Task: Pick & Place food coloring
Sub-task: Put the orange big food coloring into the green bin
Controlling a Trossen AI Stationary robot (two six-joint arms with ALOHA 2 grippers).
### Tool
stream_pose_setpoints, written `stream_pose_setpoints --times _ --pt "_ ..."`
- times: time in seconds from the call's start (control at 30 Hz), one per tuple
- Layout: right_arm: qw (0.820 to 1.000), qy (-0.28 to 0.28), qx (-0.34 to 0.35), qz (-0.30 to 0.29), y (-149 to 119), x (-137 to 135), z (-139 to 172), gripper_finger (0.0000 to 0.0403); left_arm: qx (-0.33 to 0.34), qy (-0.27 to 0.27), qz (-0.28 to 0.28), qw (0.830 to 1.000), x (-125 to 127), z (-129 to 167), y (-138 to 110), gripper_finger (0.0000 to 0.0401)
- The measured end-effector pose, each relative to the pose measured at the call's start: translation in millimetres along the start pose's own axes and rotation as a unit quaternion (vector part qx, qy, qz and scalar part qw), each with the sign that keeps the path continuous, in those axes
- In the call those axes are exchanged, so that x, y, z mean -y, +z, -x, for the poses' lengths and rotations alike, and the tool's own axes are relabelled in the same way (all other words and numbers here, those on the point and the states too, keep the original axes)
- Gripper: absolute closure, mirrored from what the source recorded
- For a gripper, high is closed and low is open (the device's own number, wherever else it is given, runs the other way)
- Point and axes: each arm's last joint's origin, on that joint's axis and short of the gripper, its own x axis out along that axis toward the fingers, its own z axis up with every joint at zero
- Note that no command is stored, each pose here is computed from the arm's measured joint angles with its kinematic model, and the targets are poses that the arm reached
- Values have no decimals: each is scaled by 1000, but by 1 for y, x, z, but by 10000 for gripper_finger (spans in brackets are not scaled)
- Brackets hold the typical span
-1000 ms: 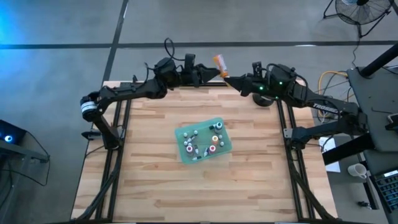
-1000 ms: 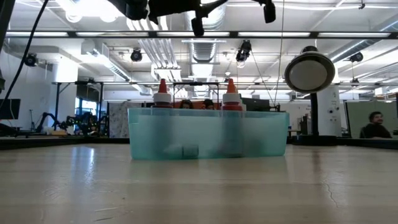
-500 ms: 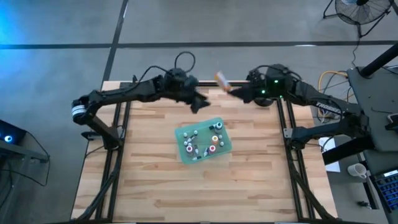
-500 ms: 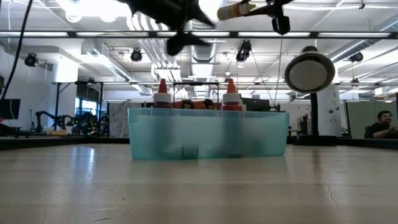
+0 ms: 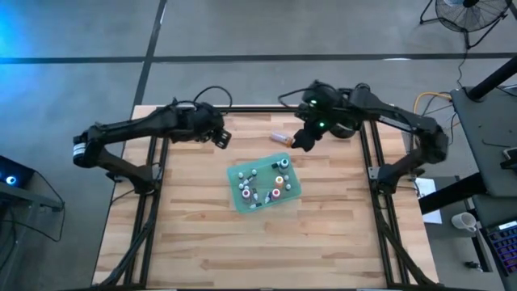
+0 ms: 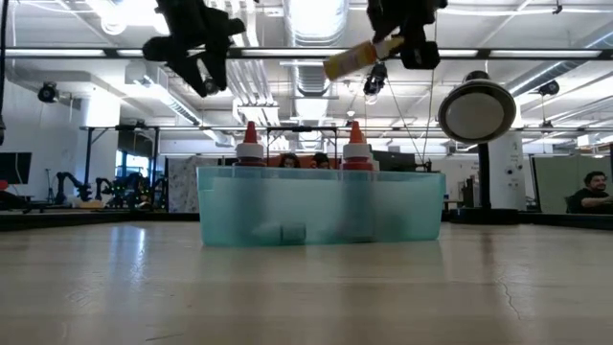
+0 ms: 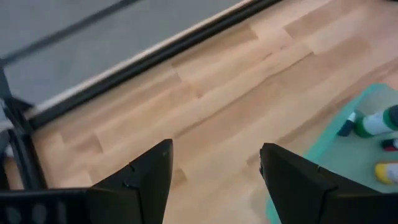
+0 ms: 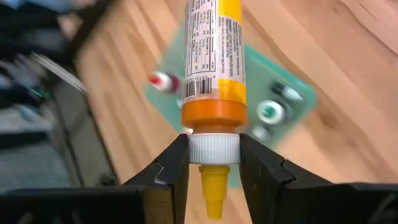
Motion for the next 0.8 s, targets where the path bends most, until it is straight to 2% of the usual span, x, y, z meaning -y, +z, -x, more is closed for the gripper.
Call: stream_pose_setpoints --times 0.13,0.23,0.53,0.67,0.8 --pt "997 -47 -64 26 11 -1 -12 301 -8 -10 47 999 -2 6 -17 188" --pt "993 -63 -98 32 19 -4 -21 301 -23 -11 63 998 -2 5 -36 188" --pt "984 -84 -151 41 46 -10 -59 301 -95 30 151 984 -5 -26 -109 188" --pt "978 -94 -182 30 53 -13 -78 301 -124 36 130 983 -4 -33 -134 188" --pt "970 -112 -215 -4 64 -10 -99 301 -130 31 83 988 -5 -34 -146 188"
